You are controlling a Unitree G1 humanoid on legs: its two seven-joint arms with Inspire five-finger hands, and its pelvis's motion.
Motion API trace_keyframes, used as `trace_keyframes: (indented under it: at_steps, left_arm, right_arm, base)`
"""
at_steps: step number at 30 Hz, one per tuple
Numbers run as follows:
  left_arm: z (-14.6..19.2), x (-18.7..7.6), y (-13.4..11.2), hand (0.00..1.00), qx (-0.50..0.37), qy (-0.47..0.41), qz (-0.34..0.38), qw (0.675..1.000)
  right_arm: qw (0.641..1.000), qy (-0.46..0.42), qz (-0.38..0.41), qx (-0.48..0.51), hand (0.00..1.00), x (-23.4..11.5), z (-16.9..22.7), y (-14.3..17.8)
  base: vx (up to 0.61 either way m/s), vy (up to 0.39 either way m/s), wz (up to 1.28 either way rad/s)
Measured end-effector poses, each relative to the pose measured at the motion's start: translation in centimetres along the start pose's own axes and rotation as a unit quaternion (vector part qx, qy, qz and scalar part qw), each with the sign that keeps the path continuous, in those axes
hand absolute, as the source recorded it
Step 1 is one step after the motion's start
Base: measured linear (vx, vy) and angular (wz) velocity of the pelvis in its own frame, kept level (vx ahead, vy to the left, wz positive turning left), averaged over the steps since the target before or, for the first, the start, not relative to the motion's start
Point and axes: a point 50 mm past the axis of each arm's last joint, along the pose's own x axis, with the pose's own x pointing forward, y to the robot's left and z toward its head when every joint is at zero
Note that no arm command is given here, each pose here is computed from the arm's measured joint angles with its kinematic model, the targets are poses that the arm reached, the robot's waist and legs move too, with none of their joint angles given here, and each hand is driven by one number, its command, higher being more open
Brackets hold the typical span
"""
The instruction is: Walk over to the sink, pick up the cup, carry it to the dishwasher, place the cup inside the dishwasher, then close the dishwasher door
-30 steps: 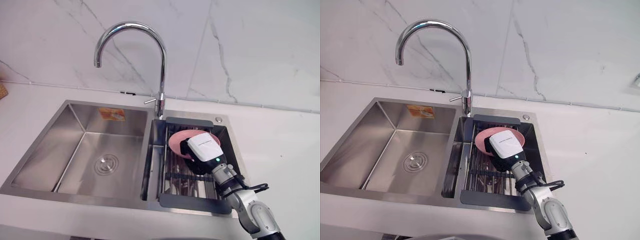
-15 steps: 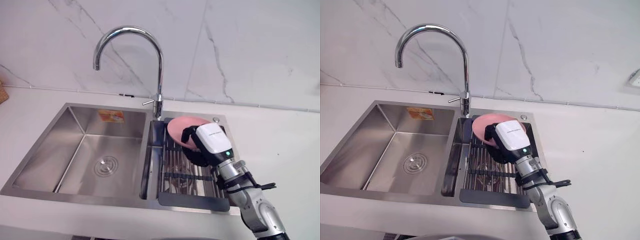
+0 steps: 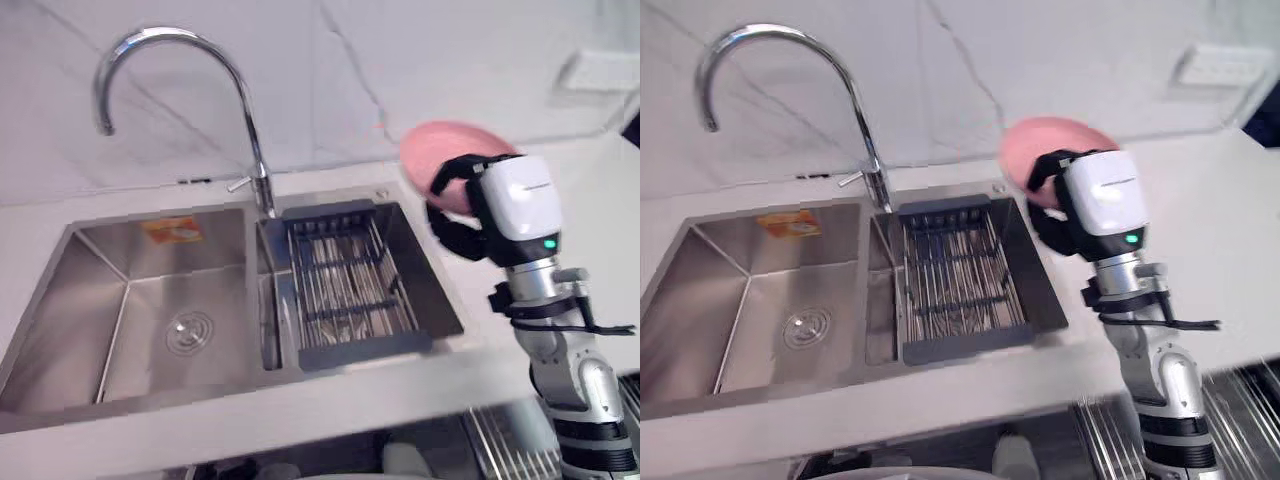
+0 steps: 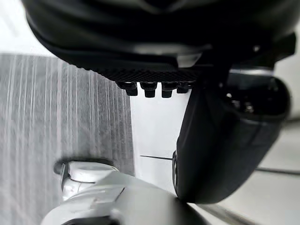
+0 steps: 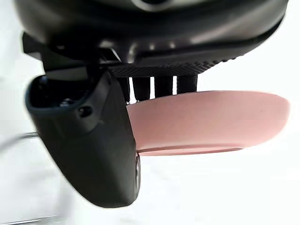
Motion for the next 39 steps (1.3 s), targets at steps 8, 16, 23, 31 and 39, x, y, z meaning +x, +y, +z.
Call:
trace_keyframes:
  at_steps: [8, 16, 23, 31, 39]
  left_arm:
    - [-2.6, -0.8, 3.1, 1.00, -0.048, 0.052, 0.047, 0.996]
    - [-2.0, -0.7, 5.0, 1.00, -0.075, 0.042, 0.084, 0.993]
    - [-2.8, -1.0, 2.5, 1.00, -0.053, 0.044, 0.063, 0.996]
    - [-2.5, -0.8, 1.8, 1.00, -0.023, 0.036, 0.047, 0.998]
    - [-1.1, -0.2, 1.8, 1.00, -0.044, 0.028, 0.012, 0.999]
  right_arm:
    - [0.990, -0.123, -0.059, 0.044, 0.00, 4.5, 4.9, -0.1]
    - [0.995, -0.092, -0.017, 0.025, 0.00, 4.8, 3.3, 0.9]
    - [0.999, 0.009, 0.047, 0.019, 0.00, 0.9, -0.2, 2.0]
    - [0.991, 0.052, 0.113, 0.042, 0.00, -3.0, -0.4, 4.5]
    - [0.969, 0.114, 0.210, 0.060, 0.00, -6.1, -1.9, 9.1]
  base:
    - [-0.17, 0.060, -1.62]
    - [-0.17, -0.374, -0.80]
    - [-0.12, -0.227, -0.10]
    - [-0.06, -0.019, 0.10]
    - [0.03, 0.015, 0.14]
